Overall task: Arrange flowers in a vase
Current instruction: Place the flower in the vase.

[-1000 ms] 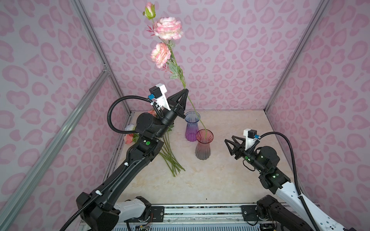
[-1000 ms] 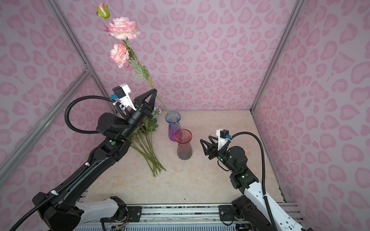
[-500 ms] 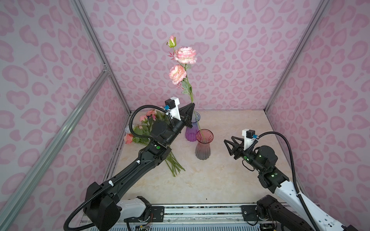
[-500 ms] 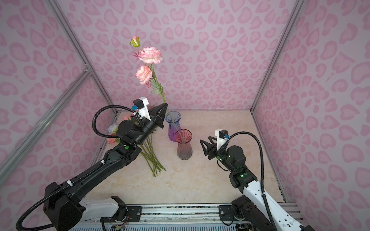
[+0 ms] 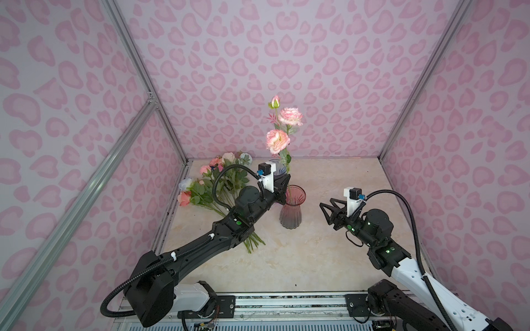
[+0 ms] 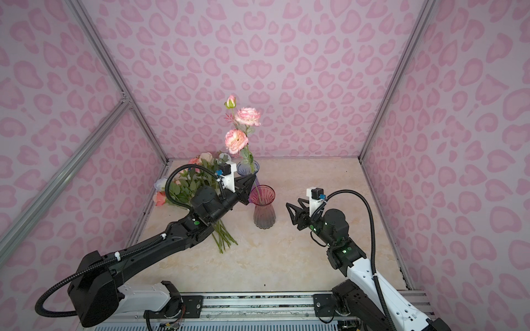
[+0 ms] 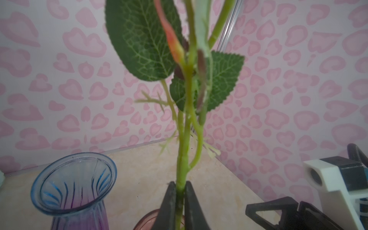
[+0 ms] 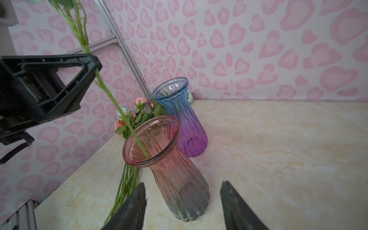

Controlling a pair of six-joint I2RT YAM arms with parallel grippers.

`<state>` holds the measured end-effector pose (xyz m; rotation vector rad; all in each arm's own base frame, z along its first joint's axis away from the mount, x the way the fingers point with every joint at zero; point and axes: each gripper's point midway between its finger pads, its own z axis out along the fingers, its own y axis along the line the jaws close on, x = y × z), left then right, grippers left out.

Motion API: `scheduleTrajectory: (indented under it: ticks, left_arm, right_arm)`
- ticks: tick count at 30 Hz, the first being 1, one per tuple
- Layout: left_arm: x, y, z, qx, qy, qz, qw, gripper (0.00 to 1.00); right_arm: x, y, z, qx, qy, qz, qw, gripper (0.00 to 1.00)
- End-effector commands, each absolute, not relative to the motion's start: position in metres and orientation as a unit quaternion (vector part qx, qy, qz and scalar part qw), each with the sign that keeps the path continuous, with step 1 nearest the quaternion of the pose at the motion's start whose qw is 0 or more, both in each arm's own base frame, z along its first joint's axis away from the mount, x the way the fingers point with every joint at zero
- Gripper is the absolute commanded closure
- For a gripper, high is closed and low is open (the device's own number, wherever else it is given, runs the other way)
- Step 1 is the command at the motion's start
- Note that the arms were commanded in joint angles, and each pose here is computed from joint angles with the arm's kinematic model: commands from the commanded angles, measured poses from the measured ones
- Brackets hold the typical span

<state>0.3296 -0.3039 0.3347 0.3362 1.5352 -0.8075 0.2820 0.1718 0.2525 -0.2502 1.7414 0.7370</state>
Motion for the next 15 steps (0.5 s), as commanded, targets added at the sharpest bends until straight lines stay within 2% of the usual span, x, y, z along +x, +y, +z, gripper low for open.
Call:
scheduleTrajectory:
  ticks: [1,9,12,15]
  left_arm:
    - [0.333,-0.3,0.326,0.138,0.68,-0.332,0.639,0.85]
    - [0.341,-0.296,0.302,0.129,0.709,-0.303,0.624,0.8]
    - [0.342,-0.29,0.301,0.119,0.715,-0.292,0.624,0.72]
    - [0.34,-0.285,0.305,0.116,0.714,-0.284,0.629,0.72]
  right_arm:
    - [0.282,0.172,0.256,-0.106,0.739,0.319,0.583,0.39]
    - [0.281,0.169,0.256,-0.101,0.742,0.315,0.584,0.38]
    - [0.281,0.169,0.256,-0.099,0.742,0.313,0.584,0.38]
    - [0.282,0.169,0.257,-0.099,0.742,0.313,0.584,0.38]
